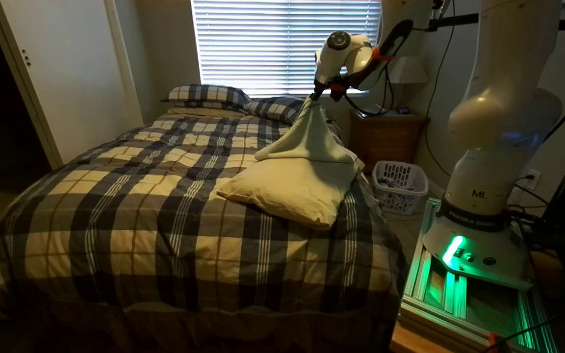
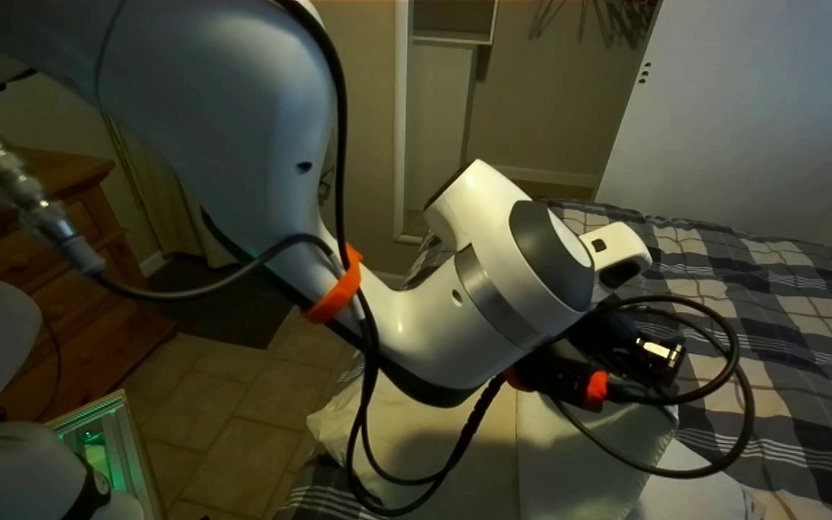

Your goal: Fold the towel

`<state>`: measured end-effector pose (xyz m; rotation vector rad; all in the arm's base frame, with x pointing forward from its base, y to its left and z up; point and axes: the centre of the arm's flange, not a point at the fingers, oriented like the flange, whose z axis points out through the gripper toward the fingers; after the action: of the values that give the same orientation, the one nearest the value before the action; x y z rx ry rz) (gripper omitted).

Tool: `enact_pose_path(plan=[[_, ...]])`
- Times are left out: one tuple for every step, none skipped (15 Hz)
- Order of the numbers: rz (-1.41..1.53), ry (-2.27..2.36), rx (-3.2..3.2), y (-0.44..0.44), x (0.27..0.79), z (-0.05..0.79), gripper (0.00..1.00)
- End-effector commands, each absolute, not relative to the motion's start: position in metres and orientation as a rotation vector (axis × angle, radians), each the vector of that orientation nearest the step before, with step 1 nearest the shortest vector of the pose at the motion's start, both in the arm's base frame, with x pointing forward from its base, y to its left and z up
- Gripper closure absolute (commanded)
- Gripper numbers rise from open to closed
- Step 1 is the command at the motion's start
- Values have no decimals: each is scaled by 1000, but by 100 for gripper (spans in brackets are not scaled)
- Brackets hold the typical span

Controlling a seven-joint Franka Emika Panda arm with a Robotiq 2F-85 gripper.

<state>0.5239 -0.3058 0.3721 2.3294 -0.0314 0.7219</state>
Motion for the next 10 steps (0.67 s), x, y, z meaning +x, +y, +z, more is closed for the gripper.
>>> enact_pose_path(plan=[[722, -34, 2313, -317, 529, 378, 98], [721, -31, 2303, -323, 532, 382, 98], [722, -28, 2299, -328, 534, 384, 98], [724, -24, 2291, -334, 538, 387, 98], [731, -13, 2285, -339, 541, 389, 98], [726, -10, 2273, -346, 545, 391, 98], [726, -5, 2259, -355, 549, 391, 98], [735, 5, 2249, -362, 553, 391, 98], [737, 11, 2244, -371, 558, 391, 98], [736, 16, 2242, -378, 561, 388, 98]])
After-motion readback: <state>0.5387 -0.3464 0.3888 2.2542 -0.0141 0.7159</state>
